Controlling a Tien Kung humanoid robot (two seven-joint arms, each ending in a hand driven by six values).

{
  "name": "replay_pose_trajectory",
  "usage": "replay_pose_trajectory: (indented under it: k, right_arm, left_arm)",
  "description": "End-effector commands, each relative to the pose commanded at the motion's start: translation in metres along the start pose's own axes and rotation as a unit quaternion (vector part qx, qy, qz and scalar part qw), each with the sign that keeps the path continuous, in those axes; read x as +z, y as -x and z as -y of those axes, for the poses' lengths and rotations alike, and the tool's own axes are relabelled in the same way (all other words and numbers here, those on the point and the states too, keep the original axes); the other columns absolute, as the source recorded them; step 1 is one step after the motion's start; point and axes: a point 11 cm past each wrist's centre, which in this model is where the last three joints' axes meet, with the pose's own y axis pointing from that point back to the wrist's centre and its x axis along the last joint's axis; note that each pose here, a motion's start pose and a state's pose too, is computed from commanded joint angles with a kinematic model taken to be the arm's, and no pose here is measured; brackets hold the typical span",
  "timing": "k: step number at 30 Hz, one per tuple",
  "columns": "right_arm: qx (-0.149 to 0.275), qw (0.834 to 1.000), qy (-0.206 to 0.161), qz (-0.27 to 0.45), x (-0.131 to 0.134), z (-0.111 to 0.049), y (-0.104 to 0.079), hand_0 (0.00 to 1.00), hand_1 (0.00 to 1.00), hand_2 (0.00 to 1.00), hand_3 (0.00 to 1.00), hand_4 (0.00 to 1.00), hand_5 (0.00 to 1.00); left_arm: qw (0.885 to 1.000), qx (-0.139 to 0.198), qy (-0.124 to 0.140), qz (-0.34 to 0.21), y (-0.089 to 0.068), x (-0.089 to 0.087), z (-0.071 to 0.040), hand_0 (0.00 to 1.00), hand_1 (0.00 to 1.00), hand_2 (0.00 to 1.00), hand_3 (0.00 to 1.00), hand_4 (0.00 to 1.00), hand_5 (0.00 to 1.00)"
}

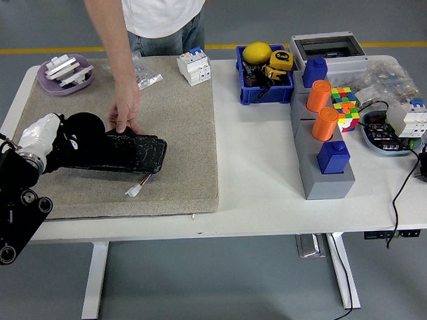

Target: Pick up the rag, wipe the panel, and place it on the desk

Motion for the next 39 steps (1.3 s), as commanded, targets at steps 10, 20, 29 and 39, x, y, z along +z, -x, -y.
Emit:
replay_pose_trajectory:
  k: [10,20,29,39]
  right_arm:
    - [0.000,1.000,0.000,-0.001,-0.001,0.000,-0.001,0.740,0.617,0.604,0.554,0.896,0.420]
    - [-0.001,1.000,0.001,-0.002,0.000,0.000,-0.001,0.740,0.618,0.603,0.554,0.897,0.421]
    - [-0.002,1.000,0.000,-0.002,0.000,0.000,-0.001,0.740,0.619,0.603,0.554,0.897,0.420]
    - [-0.002,1.000,0.000,-0.004,0.000,0.000,-0.001,0.739,0.619,0.603,0.554,0.897,0.421]
  left_arm:
    - [0.998,-0.034,0.048,0.014,0.027,0.034,-0.012,0.313,0.706,0.821,0.546,0.010,0.002]
    - [0.995,-0.055,0.086,0.011,0.048,0.065,-0.028,0.319,0.703,0.821,0.545,0.022,0.002]
    - [0.991,-0.078,0.106,0.020,0.066,0.079,-0.036,0.322,0.700,0.820,0.544,0.030,0.002]
    - [0.987,-0.086,0.135,0.019,0.073,0.101,-0.047,0.327,0.701,0.820,0.545,0.044,0.002]
